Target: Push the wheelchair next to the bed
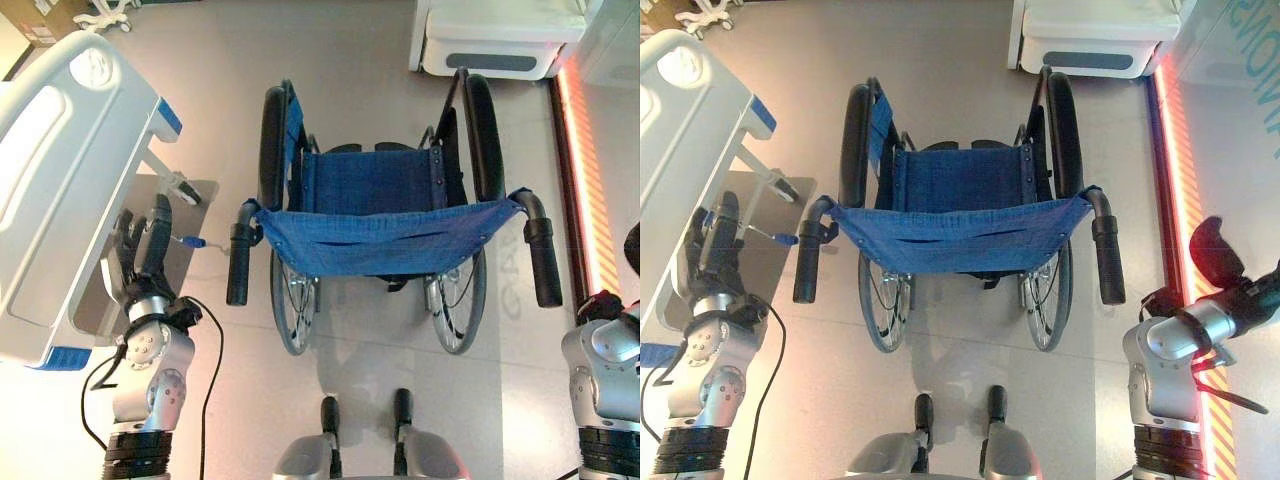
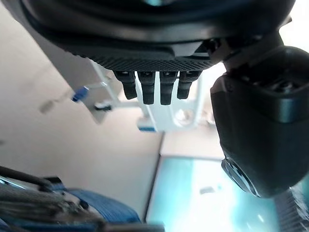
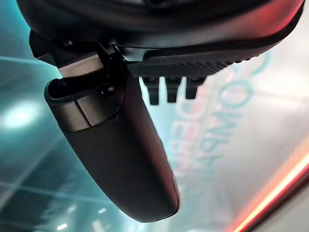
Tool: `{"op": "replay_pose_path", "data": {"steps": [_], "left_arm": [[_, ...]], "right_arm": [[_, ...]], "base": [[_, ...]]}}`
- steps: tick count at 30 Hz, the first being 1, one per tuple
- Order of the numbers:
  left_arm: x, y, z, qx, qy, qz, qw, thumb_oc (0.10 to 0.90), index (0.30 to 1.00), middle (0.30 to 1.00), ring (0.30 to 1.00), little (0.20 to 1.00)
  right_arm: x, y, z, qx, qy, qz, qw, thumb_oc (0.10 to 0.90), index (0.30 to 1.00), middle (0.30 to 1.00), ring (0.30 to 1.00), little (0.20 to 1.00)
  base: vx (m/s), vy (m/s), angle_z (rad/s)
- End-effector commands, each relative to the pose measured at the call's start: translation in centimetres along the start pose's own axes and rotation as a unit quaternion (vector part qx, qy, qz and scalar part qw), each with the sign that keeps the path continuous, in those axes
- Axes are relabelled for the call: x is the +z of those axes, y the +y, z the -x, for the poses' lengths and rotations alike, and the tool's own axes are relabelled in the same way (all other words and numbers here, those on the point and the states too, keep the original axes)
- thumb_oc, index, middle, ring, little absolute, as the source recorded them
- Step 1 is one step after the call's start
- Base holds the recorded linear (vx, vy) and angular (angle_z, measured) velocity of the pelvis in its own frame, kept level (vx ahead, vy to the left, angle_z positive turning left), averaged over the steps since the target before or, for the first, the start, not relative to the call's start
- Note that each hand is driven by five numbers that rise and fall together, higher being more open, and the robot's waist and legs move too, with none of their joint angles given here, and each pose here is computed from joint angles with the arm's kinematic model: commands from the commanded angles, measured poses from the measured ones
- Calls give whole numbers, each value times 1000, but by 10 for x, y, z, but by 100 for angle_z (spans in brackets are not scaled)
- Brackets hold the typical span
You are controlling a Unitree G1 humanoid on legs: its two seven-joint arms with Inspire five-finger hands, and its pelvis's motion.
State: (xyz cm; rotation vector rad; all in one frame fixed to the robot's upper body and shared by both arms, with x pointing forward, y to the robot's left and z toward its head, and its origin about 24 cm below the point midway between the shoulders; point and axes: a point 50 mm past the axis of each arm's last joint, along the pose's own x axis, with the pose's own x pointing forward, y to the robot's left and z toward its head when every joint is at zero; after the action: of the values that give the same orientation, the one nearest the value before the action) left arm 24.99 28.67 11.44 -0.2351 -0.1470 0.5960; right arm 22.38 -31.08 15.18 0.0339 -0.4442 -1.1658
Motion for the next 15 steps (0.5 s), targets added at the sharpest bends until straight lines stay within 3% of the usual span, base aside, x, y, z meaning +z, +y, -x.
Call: {"op": "replay_pose_path", "data": {"steps": [1,5,10,15], "left_arm": [[91,-4,-9,-44,-214,-23,976,800,900,900,900,900],[98,-10,-2,-106,-206,-14,973,800,900,900,900,900],[86,-16,7,-191,-129,-15,973,800,900,900,900,900],[80,-12,13,-222,-86,-28,971,800,900,900,900,900]], "right_arm": [[62,8,-13,53,-155,-78,983,800,900,900,900,900],[65,13,-9,124,-129,-96,979,800,900,900,900,900],[67,13,0,191,-106,-103,970,800,900,900,900,900],[65,14,7,263,-48,-136,954,800,900,900,900,900]], "base": [[0,0,0],[0,0,0],[0,0,0],[0,0,0]]}}
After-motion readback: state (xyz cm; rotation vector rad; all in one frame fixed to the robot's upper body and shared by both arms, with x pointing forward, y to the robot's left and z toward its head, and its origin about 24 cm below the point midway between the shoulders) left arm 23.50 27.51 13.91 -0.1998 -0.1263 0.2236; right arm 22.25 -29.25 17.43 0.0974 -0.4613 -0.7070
